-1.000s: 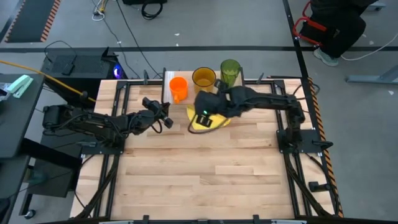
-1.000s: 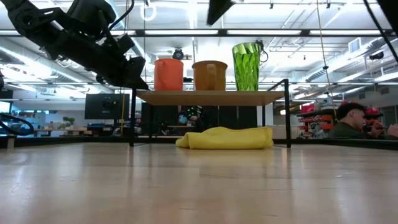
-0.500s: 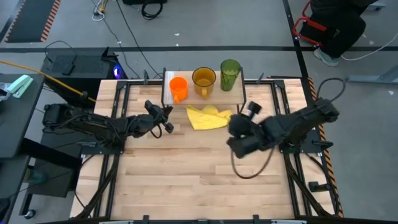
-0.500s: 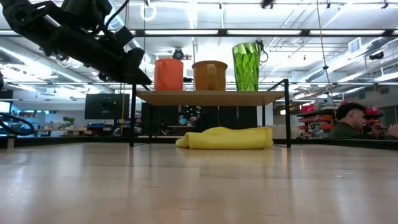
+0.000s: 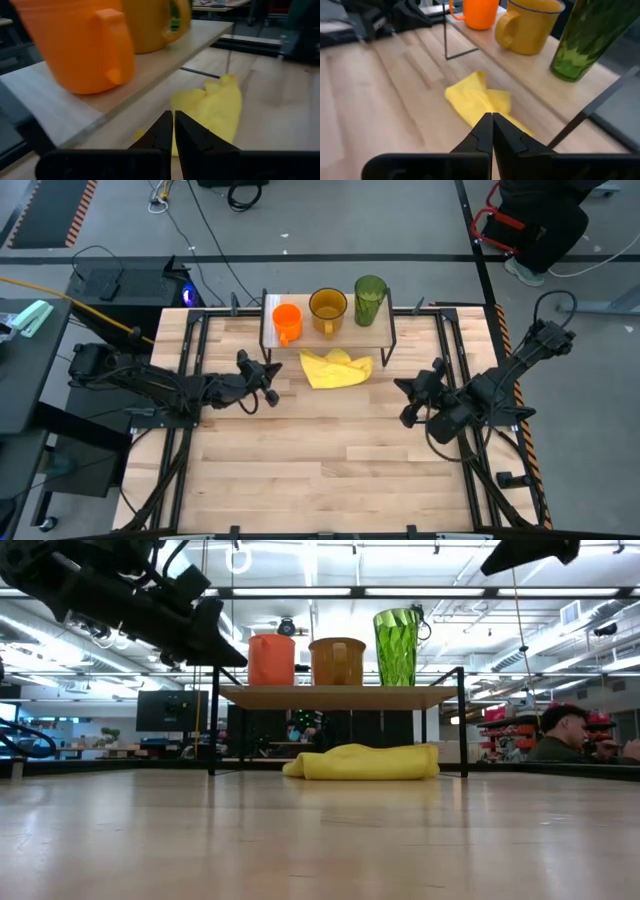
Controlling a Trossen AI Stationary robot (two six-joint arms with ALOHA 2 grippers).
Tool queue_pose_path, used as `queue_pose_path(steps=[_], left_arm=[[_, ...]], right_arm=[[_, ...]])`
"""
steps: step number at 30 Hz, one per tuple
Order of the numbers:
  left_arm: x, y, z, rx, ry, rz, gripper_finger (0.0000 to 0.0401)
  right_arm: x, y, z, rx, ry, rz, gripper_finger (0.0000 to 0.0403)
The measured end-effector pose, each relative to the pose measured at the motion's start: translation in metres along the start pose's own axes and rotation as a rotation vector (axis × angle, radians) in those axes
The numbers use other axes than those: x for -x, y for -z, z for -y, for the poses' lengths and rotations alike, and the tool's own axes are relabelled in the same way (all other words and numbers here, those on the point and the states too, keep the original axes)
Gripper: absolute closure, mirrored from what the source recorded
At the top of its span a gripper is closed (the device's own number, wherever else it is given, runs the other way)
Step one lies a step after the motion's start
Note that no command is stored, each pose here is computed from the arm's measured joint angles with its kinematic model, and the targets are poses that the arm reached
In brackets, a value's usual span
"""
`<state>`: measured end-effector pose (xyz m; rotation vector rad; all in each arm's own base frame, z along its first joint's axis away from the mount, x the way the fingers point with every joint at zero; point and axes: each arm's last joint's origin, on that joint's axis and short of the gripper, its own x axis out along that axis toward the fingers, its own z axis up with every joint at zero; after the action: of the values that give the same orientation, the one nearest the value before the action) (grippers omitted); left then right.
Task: Stack small to large cups/mugs on shelf
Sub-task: Return to Home Position
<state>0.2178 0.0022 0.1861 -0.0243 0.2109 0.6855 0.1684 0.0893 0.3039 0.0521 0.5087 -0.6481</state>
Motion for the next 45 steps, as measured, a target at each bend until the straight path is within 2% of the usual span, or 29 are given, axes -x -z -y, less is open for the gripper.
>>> queue_pose_path(steps=[7, 11, 15, 17, 22, 26, 34, 45], left_arm=[[0.009, 0.005, 0.01, -0.06, 0.058, -0.025, 0.0372], [0.013, 0.007, 0.014, 0.026, 0.084, -0.04, 0.0366], [0.018, 0.008, 0.023, 0.047, 0.267, -0.07, 0.0368], [0.019, 0.006, 0.026, 0.062, 0.31, -0.056, 0.0371], [0.007, -0.008, 0.014, 0.085, 0.217, 0.055, 0.0376], [-0.008, -0.011, -0.004, 0.106, 0.153, 0.056, 0.0371], [-0.026, -0.013, -0.029, 0.144, 0.158, 0.04, 0.0362], [-0.034, -0.014, -0.043, 0.165, 0.13, 0.042, 0.0373]], right_arm=[[0.005, 0.006, 0.001, -0.044, -0.085, -0.055, 0.0389], [0.004, 0.008, -0.001, -0.038, -0.099, -0.082, 0.0389], [0.003, 0.018, -0.004, -0.019, -0.104, -0.094, 0.0389], [0.003, 0.025, -0.005, -0.033, -0.098, -0.081, 0.0389], [0.002, 0.036, -0.008, -0.093, -0.093, -0.034, 0.0389], [0.001, 0.045, -0.012, -0.1, -0.123, -0.029, 0.0389], [0.002, 0.049, -0.014, -0.087, -0.138, -0.018, 0.0389], [0.002, 0.049, -0.014, -0.08, -0.128, 0.002, 0.0389]])
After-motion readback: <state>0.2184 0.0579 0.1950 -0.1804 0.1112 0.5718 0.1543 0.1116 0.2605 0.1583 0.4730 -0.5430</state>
